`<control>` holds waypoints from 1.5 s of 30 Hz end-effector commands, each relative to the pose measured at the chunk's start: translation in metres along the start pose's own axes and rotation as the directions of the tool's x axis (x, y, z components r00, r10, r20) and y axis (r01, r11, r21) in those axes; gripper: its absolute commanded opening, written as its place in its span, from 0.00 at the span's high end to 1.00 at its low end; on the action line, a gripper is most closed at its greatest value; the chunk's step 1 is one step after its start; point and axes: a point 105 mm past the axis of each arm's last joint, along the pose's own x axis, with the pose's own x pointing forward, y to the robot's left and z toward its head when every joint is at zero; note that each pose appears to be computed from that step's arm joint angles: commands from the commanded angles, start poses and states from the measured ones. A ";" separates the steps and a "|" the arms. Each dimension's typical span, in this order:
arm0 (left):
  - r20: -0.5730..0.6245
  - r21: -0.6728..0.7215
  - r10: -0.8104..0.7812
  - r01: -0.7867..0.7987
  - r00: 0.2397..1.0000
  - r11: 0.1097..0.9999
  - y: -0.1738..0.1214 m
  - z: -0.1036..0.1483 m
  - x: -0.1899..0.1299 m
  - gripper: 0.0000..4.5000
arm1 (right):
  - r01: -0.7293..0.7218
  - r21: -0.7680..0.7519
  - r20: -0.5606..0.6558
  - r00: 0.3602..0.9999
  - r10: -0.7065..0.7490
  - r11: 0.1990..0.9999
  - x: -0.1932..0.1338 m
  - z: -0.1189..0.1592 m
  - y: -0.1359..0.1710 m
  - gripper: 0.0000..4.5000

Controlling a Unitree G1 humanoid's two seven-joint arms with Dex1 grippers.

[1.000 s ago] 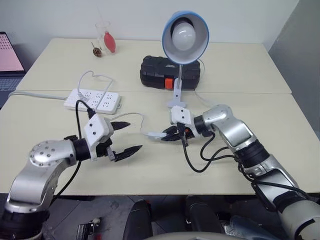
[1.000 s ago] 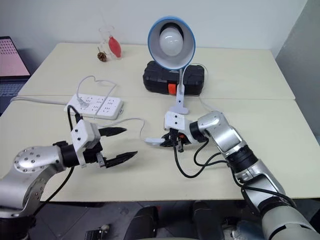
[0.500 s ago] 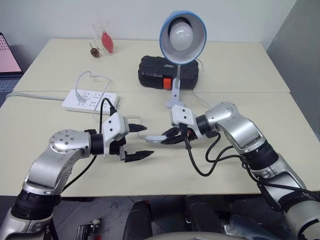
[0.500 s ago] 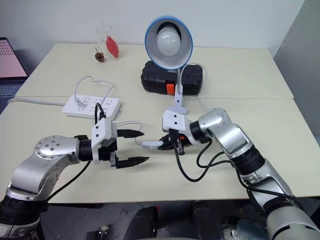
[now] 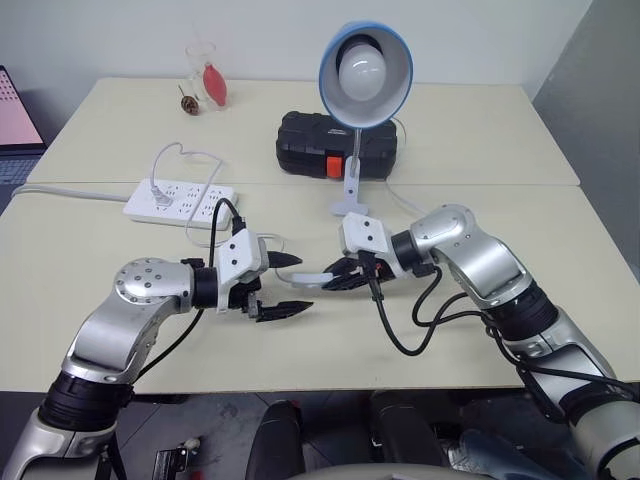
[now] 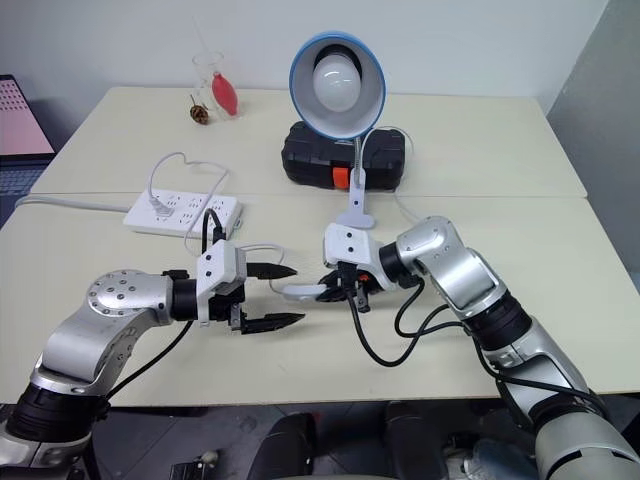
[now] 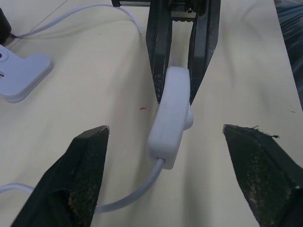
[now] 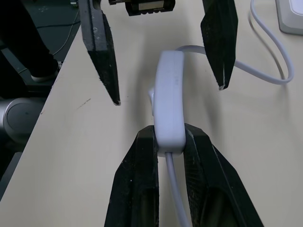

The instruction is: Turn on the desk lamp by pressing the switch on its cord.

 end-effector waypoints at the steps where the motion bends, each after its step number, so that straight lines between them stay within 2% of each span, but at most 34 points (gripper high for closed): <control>1: 0.014 0.044 -0.012 0.011 1.000 0.999 0.001 0.006 0.003 0.37 | -0.006 -0.075 0.013 1.000 0.007 0.997 -0.003 0.012 0.003 0.92; 2: 0.013 0.046 -0.012 0.012 1.000 0.999 0.002 0.006 0.003 0.38 | -0.007 -0.077 0.013 1.000 0.008 0.997 -0.002 0.012 0.003 0.92; 4: 0.011 0.052 -0.010 0.010 1.000 0.999 0.004 0.005 0.005 0.51 | -0.008 -0.080 0.011 1.000 0.008 0.997 -0.002 0.012 0.003 0.92; 12: 0.015 0.063 -0.014 0.013 1.000 0.998 0.006 0.004 0.009 0.85 | -0.015 -0.086 0.004 1.000 0.015 0.996 -0.002 0.011 0.005 0.92; 21: 0.011 0.084 0.003 -0.004 1.000 0.996 0.010 0.004 0.009 0.89 | -0.019 -0.099 -0.003 1.000 0.019 0.995 -0.003 0.010 0.005 0.92; 25: 0.062 0.082 -0.012 0.007 0.998 0.997 0.007 0.013 0.007 0.89 | -0.018 -0.102 -0.003 1.000 0.018 0.995 -0.002 0.010 0.004 0.92; 26: 0.046 0.096 -0.019 0.014 0.999 0.995 0.006 0.012 0.007 0.73 | -0.018 -0.103 -0.002 1.000 0.018 0.995 -0.002 0.010 0.004 0.92; 33: 0.011 0.132 -0.047 0.045 0.999 0.990 0.000 0.010 0.004 0.37 | -0.017 -0.098 -0.006 1.000 0.017 0.995 -0.003 0.009 0.002 0.92; 45: 0.010 0.113 -0.055 0.054 0.998 0.992 -0.003 0.017 0.011 0.36 | -0.018 -0.104 0.000 1.000 0.018 0.994 -0.001 0.011 0.002 0.92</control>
